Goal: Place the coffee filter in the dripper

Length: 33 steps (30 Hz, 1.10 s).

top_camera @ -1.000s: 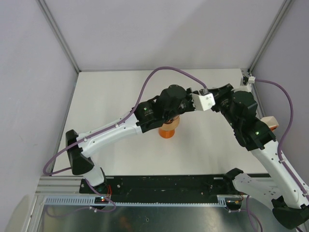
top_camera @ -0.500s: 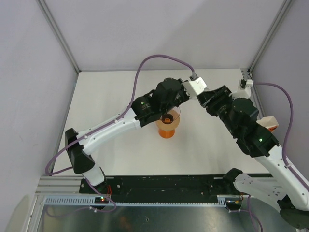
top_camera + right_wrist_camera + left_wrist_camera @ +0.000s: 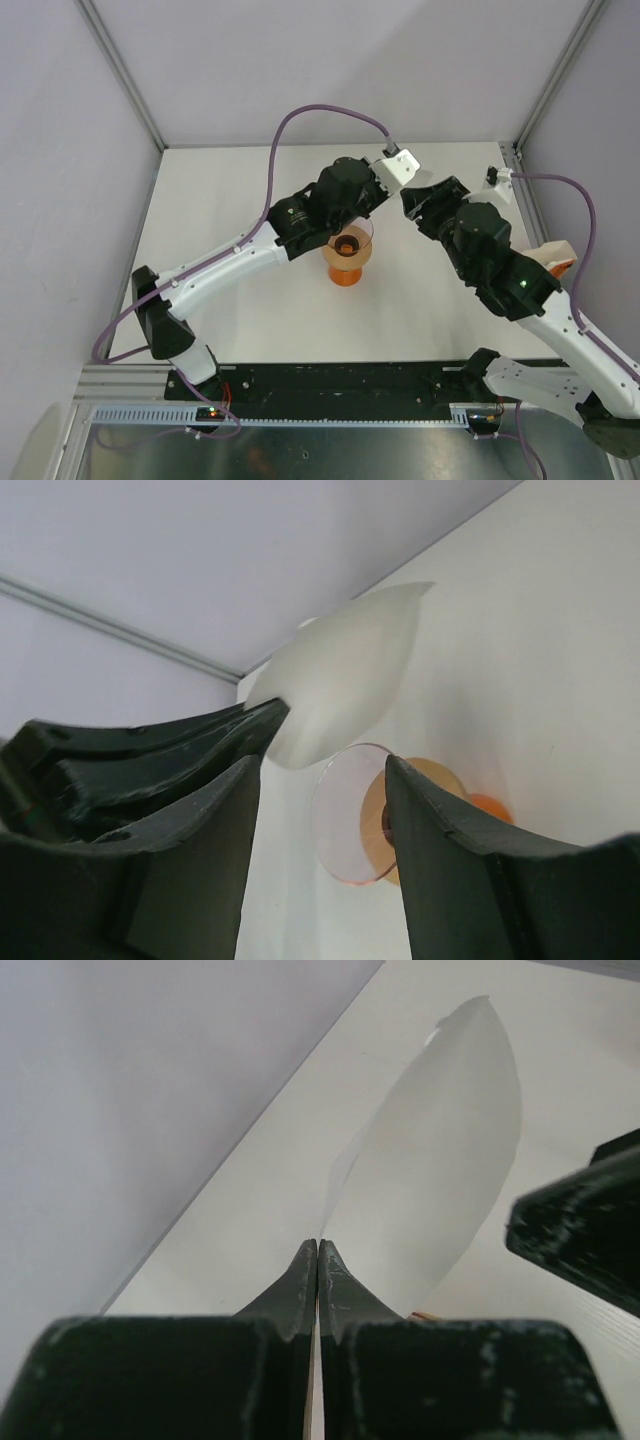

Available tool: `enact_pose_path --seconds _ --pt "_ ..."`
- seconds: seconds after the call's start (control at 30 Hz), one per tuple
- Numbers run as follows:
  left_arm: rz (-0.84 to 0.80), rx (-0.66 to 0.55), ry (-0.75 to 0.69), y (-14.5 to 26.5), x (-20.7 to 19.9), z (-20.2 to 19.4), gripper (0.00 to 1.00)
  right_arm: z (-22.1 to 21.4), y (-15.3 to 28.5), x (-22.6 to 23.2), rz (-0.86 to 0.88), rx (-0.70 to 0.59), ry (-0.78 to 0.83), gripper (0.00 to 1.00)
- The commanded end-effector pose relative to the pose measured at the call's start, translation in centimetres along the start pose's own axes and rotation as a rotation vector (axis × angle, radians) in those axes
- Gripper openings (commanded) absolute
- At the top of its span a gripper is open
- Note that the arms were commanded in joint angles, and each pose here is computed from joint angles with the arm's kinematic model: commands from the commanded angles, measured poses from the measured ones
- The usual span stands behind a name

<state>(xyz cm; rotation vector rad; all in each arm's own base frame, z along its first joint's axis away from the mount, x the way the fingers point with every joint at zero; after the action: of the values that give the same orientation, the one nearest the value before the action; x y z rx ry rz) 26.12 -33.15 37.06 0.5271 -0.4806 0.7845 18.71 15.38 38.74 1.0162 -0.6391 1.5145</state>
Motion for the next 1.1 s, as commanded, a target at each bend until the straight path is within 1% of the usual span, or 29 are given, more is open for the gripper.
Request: enact_pose_path --seconds 0.0,0.13,0.33,0.4,0.43,0.47,0.53,0.63,0.67,0.73,0.8,0.83,0.9,0.97,1.03,1.07 --pt "0.045 -0.087 0.077 2.5 1.9 2.0 0.0 1.1 -1.0 0.8 -0.005 -0.116 -0.039 0.57" --pt "0.043 -0.089 0.086 2.8 2.0 2.0 0.0 0.7 -1.9 0.3 -0.014 -0.132 -0.065 0.55" --pt "0.005 -0.107 0.101 3.1 1.6 2.1 0.0 0.2 -4.1 -0.1 0.019 -0.099 -0.082 0.56" --pt "-0.008 -0.112 0.109 3.3 1.6 2.2 0.0 0.1 -4.7 -0.1 0.025 -0.091 -0.082 0.53" --pt "-0.011 -0.114 0.113 3.5 1.6 2.2 0.0 0.0 -5.0 -0.1 0.027 -0.083 -0.083 0.5" --pt "-0.011 -0.114 0.115 3.6 1.6 2.2 0.0 0.0 -5.2 -0.2 0.026 -0.078 -0.082 0.45" --pt "-0.008 -0.116 0.117 4.0 1.9 2.3 0.0 0.0 -5.5 -0.5 0.018 -0.071 -0.076 0.32" --pt "0.002 -0.11 0.119 4.3 2.2 2.2 0.0 0.3 -5.4 -0.8 0.008 -0.074 -0.06 0.09" --pt "0.011 -0.108 0.122 4.4 2.4 2.1 0.0 0.5 -5.2 -0.9 0.003 -0.076 -0.054 0.05" --pt "0.024 -0.103 0.127 4.6 2.9 1.9 0.0 0.7 -5.0 -1.2 -0.005 -0.071 -0.032 0.01" --pt "0.03 -0.099 0.128 4.8 3.3 1.7 0.01 0.8 -4.9 -1.6 -0.016 -0.045 -0.012 0.0" --pt "0.025 -0.097 0.123 5.1 3.4 1.7 0.05 0.8 -5.0 -1.7 -0.022 -0.027 -0.001 0.0" --pt "-0.007 -0.099 0.117 5.6 3.3 1.6 0.33 0.7 -5.2 -1.8 -0.038 0.029 0.028 0.0" --pt "-0.047 -0.101 0.117 6.4 3.1 1.5 0.55 0.4 -5.3 -1.5 -0.063 0.098 0.083 0.0" --pt "-0.075 -0.09 0.118 7.4 3.1 1.1 0.72 0.2 -5.4 -0.8 -0.083 0.17 0.15 0.0" --pt "-0.091 -0.075 0.121 8.0 3.0 0.7 0.78 0.5 -5.1 -0.1 -0.084 0.199 0.191 0.0"
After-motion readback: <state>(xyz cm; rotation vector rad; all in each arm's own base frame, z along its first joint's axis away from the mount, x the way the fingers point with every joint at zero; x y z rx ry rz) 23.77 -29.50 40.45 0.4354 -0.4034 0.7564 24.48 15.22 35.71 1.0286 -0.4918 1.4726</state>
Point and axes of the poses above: each gripper's point midway between its finger pads, its own y axis back along the fingers, its own x axis along the line the jaws close on, z = x × y, the point moved 8 cm from there along y, back along the fingers, and after that the axes turned 12 degrees about -y, right-handed, at the moved point
